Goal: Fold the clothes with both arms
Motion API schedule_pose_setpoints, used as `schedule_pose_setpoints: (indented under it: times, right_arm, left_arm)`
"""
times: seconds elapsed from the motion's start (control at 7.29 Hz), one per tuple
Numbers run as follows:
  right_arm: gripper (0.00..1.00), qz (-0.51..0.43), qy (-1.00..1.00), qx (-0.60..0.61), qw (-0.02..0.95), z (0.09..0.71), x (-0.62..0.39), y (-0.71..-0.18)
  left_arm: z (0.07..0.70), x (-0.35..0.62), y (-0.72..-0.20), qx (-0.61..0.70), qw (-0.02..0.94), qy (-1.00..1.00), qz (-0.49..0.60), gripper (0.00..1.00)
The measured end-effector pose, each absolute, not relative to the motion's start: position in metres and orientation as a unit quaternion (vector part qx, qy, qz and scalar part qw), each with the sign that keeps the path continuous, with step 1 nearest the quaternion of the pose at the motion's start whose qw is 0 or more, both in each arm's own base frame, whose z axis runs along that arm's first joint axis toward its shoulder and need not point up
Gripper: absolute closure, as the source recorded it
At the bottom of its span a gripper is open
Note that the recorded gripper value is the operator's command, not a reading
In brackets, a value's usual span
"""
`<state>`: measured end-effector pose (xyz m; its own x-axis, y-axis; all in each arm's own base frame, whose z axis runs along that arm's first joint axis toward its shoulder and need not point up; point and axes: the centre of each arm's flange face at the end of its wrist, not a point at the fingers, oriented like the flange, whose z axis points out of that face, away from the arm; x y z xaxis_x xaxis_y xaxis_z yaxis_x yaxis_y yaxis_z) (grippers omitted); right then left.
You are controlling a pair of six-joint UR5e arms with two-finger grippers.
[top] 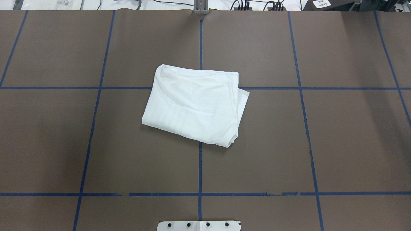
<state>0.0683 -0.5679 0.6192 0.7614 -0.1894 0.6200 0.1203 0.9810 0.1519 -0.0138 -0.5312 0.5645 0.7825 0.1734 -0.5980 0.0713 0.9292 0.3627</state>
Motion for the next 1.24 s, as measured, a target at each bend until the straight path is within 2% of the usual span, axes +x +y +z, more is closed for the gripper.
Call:
schedule_pose_setpoints:
  times: [0.55,1.24]
  right_arm:
    - [0.00,0.014,-0.353,0.031,0.935,0.627,0.069,-0.552]
    - [0.00,0.031,-0.377,0.016,0.925,0.632,0.065,-0.543]
  left_arm:
    - [0.606,-0.019,-0.510,0.111,0.940,0.324,0.000,0.00]
    - [0.618,-0.047,-0.497,0.042,0.928,0.369,0.029,0.00]
